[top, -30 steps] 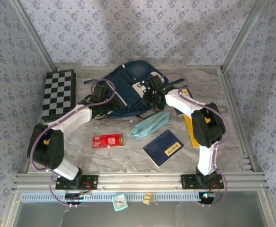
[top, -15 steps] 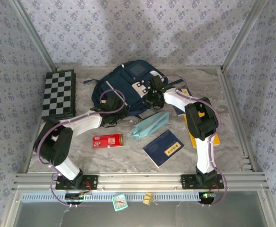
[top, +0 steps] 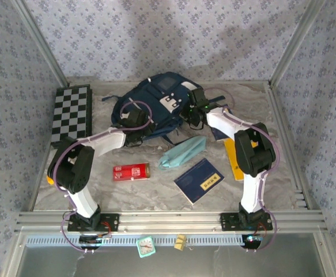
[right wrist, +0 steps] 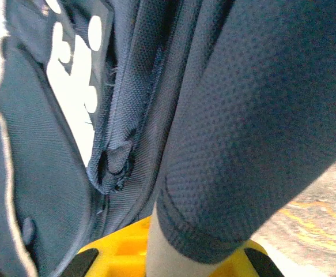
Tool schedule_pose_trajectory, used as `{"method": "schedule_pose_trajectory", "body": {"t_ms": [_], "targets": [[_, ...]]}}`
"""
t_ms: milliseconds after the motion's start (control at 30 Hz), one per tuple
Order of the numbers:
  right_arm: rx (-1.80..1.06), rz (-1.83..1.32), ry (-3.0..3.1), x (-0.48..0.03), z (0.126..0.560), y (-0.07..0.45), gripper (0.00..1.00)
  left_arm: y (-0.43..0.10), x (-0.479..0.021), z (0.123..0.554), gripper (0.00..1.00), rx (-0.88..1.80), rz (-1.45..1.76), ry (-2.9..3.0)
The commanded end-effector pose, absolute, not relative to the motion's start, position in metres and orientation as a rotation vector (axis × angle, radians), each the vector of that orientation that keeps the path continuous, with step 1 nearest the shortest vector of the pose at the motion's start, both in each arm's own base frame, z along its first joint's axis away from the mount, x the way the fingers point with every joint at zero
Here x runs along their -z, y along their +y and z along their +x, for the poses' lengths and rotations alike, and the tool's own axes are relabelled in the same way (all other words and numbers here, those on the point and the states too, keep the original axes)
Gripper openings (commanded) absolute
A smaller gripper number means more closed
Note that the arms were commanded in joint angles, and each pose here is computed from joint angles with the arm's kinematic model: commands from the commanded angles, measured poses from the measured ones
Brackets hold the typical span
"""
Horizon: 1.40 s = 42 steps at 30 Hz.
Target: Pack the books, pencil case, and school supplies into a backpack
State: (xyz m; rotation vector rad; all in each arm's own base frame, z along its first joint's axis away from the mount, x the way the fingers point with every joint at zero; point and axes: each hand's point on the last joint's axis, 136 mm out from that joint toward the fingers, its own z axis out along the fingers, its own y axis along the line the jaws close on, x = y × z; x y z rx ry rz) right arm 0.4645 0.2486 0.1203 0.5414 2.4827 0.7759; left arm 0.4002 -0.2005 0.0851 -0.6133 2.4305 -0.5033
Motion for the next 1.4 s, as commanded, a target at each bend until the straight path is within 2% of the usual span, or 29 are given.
{"method": "schedule_pose_trajectory", "body": {"t_ms": [0,200,500,567,800,900,1100,1367], "targets": [[-0.961,0.559,2.348,-0.180,0.469,0.266,0.00,-0.188,-0.132,0.442,0.60,0.513,-0.589,2.252],[-1.036,0.690,2.265,-0.192,0.472,0.267,0.00,-0.168,-0.165,0.450,0.60,0.510,-0.504,2.226],[-1.072,0.835,2.207,-0.204,0.465,0.280,0.00,-0.162,-0.185,0.385,0.62,0.336,-0.241,2.297],[-1.070,0.851,2.204,-0.204,0.464,0.282,0.00,-0.175,-0.187,0.370,0.62,0.317,-0.185,2.305],[-1.064,0.858,2.212,-0.213,0.463,0.283,0.00,-0.263,-0.173,0.342,0.53,0.375,0.160,2.318],[-1.070,0.867,2.215,-0.215,0.463,0.283,0.00,-0.293,-0.160,0.344,0.51,0.430,0.265,2.312],[-1.062,0.871,2.222,-0.217,0.467,0.284,0.00,-0.316,-0.141,0.369,0.50,0.397,0.308,2.300],[-1.045,0.879,2.243,-0.208,0.466,0.284,0.00,-0.311,-0.133,0.406,0.49,0.279,0.153,2.242]]}}
